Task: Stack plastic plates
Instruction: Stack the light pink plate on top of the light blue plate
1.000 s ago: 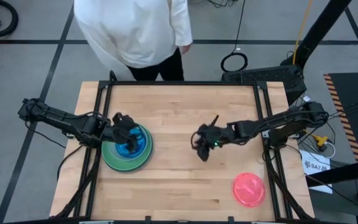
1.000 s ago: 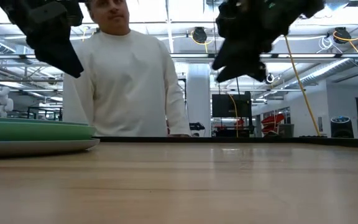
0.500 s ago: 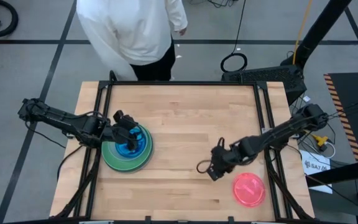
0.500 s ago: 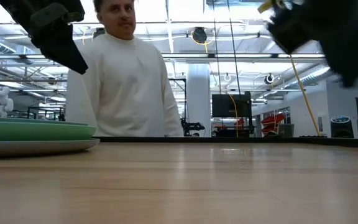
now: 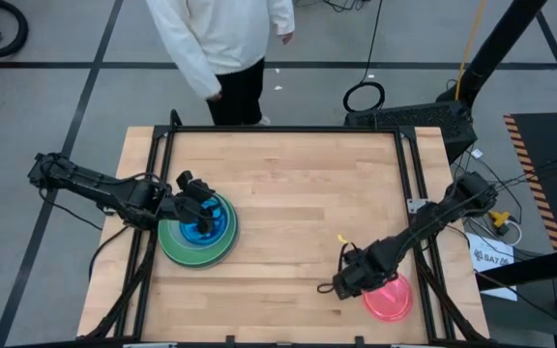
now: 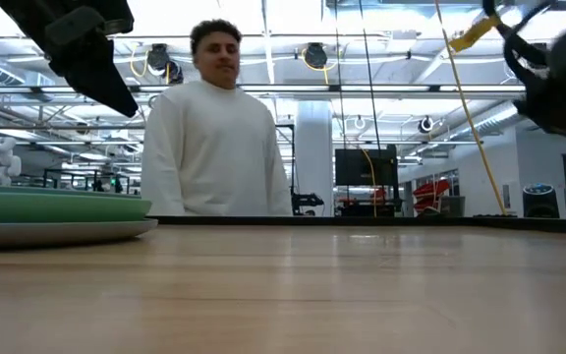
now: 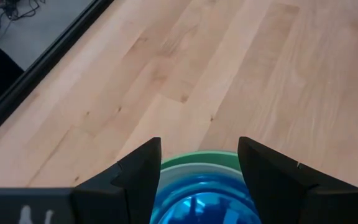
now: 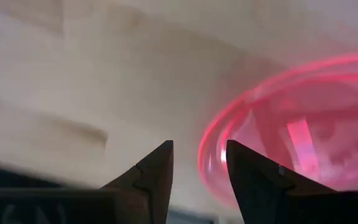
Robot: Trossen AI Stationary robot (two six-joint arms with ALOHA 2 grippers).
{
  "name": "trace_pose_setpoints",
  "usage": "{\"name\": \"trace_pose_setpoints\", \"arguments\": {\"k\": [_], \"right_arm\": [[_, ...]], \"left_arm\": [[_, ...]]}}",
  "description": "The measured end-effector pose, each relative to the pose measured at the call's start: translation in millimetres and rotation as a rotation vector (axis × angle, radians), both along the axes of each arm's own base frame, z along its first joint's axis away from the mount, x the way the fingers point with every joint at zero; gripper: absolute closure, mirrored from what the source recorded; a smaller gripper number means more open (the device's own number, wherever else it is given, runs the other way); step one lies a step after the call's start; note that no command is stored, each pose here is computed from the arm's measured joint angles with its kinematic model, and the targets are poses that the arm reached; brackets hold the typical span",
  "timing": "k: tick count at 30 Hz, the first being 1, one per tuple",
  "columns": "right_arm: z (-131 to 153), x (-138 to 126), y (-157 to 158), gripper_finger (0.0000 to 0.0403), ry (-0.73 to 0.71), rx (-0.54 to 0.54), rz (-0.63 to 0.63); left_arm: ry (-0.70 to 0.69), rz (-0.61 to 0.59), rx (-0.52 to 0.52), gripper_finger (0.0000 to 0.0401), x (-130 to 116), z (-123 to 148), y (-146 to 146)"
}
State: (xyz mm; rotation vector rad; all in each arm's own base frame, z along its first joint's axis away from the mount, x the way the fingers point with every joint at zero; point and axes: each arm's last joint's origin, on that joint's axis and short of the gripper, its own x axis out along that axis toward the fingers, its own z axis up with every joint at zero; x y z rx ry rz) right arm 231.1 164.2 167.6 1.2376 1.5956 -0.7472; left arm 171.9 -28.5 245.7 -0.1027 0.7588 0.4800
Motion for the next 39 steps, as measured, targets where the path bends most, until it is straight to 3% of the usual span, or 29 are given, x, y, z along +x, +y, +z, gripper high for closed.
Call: {"name": "trace_pose_setpoints", "arguments": {"k": [7,26,39], "right_arm": [[-29.2,3.4,17.3,0.0259,0.081,0.009,-0.023],[-32.1,-6.0,1.7,0.0260,0.168,-0.072,0.145],[-31.9,-2.2,-5.3,0.0320,0.117,-0.093,0.226]], "left_arm": [[0.016,-0.014,0.015,0.0181,-0.6,-0.4,0.1],[0.015,-0.013,0.013,0.0181,-0.5,-0.5,0.1],[0.012,-0.008,0.009,0.0181,-0.5,-0.5,0.1]]}}
